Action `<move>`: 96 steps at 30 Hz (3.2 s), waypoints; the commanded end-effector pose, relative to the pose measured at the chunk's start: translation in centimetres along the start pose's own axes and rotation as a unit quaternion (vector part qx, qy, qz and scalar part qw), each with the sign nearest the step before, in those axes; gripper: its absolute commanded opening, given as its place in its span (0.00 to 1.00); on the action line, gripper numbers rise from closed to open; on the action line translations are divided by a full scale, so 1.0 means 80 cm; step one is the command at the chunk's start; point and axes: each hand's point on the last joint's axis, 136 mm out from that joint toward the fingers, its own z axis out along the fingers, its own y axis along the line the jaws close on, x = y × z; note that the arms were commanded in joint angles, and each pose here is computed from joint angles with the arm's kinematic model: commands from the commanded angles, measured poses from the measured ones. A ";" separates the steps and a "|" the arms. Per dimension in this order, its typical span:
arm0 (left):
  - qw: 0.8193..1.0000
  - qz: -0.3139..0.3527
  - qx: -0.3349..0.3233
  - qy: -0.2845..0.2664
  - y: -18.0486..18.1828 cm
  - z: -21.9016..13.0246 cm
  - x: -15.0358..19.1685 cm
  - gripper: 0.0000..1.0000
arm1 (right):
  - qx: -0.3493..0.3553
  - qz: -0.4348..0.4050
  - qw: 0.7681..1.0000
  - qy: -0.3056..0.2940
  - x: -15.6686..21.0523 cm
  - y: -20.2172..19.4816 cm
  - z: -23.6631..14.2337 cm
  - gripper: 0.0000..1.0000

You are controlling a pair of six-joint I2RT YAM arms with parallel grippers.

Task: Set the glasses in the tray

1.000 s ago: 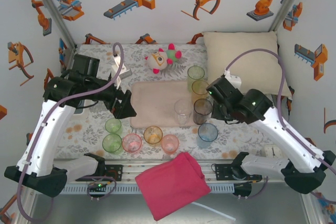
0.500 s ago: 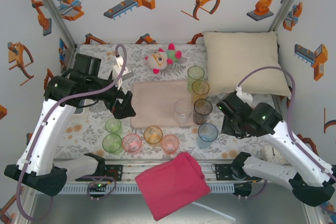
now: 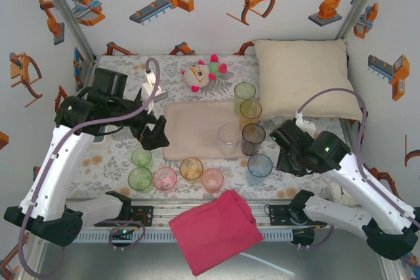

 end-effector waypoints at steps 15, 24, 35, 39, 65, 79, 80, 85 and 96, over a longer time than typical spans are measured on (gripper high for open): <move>1.000 0.005 0.006 0.003 -0.006 -0.002 0.000 0.97 | -0.039 0.019 0.999 0.005 -0.005 0.038 0.024 0.38; 1.000 -0.002 0.005 0.009 -0.002 0.003 0.003 0.97 | -0.016 0.012 1.000 0.012 -0.002 0.039 0.043 0.39; 1.000 -0.008 0.013 0.009 -0.004 0.004 0.001 0.97 | -0.009 0.014 1.000 0.013 0.006 0.033 0.056 0.39; 1.000 -0.007 0.014 0.009 -0.004 0.005 0.002 0.97 | -0.005 0.017 1.000 0.009 0.005 0.030 0.057 0.38; 1.000 -0.011 0.019 0.008 -0.005 0.008 0.002 0.97 | 0.015 0.020 0.999 0.022 0.013 0.024 0.082 0.31; 1.000 -0.012 0.017 0.005 -0.005 0.006 0.000 0.97 | 0.008 0.029 0.999 0.020 0.017 0.019 0.081 0.21; 1.000 -0.013 0.017 0.006 -0.005 0.006 0.001 0.97 | 0.007 0.029 0.999 0.020 0.017 0.019 0.081 0.20; 1.000 -0.012 0.016 0.005 -0.006 0.005 0.001 0.97 | 0.005 0.031 0.999 0.017 0.018 0.016 0.080 0.15; 1.000 -0.011 0.015 0.003 -0.005 0.004 0.000 0.97 | -0.005 0.036 0.999 0.006 0.013 0.016 0.073 0.02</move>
